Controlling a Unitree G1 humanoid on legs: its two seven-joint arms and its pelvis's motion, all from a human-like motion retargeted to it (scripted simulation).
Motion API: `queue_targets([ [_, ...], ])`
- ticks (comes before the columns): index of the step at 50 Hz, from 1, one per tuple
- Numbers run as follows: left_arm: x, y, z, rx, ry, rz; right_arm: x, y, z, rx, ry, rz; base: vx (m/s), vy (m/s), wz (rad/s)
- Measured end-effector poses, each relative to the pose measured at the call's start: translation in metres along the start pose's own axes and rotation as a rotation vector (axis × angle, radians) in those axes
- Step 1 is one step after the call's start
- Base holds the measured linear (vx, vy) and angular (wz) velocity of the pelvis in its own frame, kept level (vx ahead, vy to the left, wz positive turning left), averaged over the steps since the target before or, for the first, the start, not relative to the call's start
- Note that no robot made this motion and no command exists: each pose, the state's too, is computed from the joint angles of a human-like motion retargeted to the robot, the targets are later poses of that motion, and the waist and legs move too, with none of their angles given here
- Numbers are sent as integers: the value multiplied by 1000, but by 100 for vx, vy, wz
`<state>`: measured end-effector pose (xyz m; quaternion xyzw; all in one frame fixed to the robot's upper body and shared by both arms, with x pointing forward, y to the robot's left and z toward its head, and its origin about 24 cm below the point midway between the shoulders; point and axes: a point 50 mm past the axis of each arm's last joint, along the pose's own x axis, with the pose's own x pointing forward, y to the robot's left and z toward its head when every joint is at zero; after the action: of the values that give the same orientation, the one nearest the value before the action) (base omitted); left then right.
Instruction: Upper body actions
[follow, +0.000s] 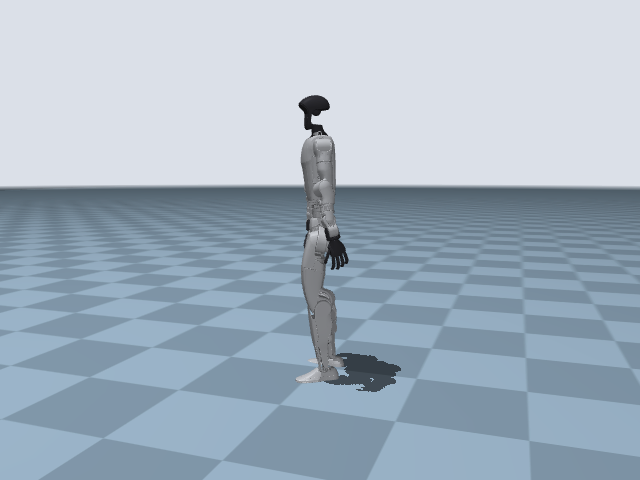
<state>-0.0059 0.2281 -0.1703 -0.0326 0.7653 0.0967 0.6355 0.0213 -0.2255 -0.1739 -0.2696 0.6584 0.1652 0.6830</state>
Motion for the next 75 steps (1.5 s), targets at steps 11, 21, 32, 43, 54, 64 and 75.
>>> queue_targets([
  [11, 1, -41, 11, -93, -66, -107, -3, 15, -25, 84, 105, 37, 3, -31, -36],
  [21, -1, -52, 29, 208, -157, -108, -3, 23, -21, 127, 114, 57, -6, -13, -36],
  [32, 1, -37, 15, 144, -94, -99, -2, 14, -14, 16, 114, 49, 1, -2, -32],
  [43, -2, -14, 22, 102, -92, -51, -6, 10, -35, 177, 189, 22, 2, 9, 75],
  [54, 2, -25, 5, 38, -36, -96, -8, 26, -42, 88, 224, 71, 5, 25, 160],
  [64, 4, -26, -9, 33, 23, -98, -4, 19, -29, 76, 151, 81, -11, 23, 196],
  [75, 5, -32, -25, -17, 100, -85, -3, -7, -22, 140, 121, -10, -22, 10, 145],
])
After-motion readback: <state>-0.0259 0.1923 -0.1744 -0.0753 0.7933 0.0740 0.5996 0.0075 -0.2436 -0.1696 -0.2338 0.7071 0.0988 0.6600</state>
